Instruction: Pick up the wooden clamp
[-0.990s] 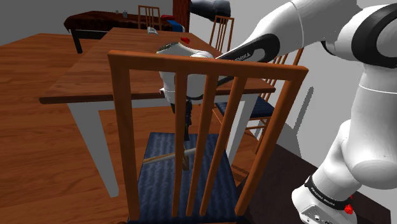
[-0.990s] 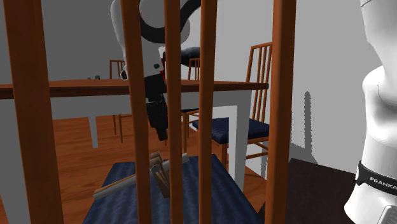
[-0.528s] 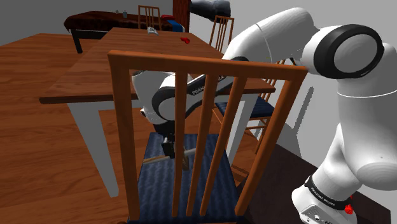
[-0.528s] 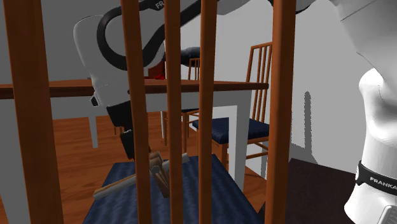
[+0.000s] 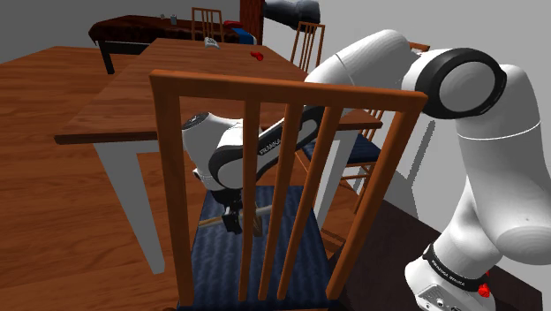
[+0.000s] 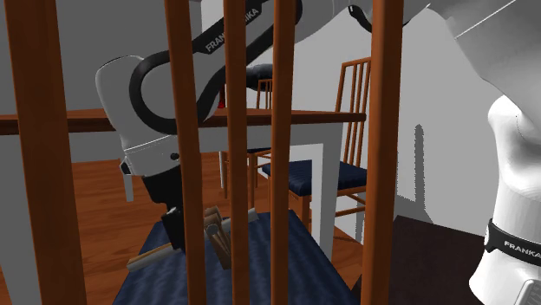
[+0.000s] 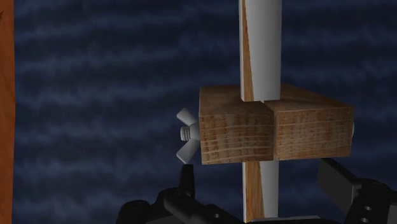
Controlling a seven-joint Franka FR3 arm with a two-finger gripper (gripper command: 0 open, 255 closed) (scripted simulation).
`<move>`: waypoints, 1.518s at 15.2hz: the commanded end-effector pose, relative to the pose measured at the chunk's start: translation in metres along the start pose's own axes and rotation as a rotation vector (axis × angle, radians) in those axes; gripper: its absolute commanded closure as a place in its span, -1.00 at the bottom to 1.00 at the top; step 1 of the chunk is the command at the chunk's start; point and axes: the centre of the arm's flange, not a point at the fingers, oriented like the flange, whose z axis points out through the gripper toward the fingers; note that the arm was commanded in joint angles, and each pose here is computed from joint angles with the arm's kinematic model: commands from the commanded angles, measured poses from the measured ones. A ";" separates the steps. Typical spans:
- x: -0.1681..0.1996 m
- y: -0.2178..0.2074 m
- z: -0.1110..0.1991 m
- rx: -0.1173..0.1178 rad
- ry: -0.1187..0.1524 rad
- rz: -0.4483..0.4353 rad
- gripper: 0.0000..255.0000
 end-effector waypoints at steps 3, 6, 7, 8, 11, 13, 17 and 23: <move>0.001 0.001 0.003 0.000 0.000 0.000 1.00; 0.001 0.001 0.004 0.000 0.000 0.000 1.00; 0.001 0.001 0.004 0.000 0.000 0.000 1.00; 0.001 0.001 0.004 0.000 0.000 0.000 1.00; 0.001 0.000 0.004 0.000 0.000 0.000 1.00; -0.002 0.000 -0.006 0.000 0.000 0.000 1.00; -0.009 0.000 -0.027 0.000 0.000 0.000 1.00; -0.018 0.000 -0.057 0.000 0.000 0.000 1.00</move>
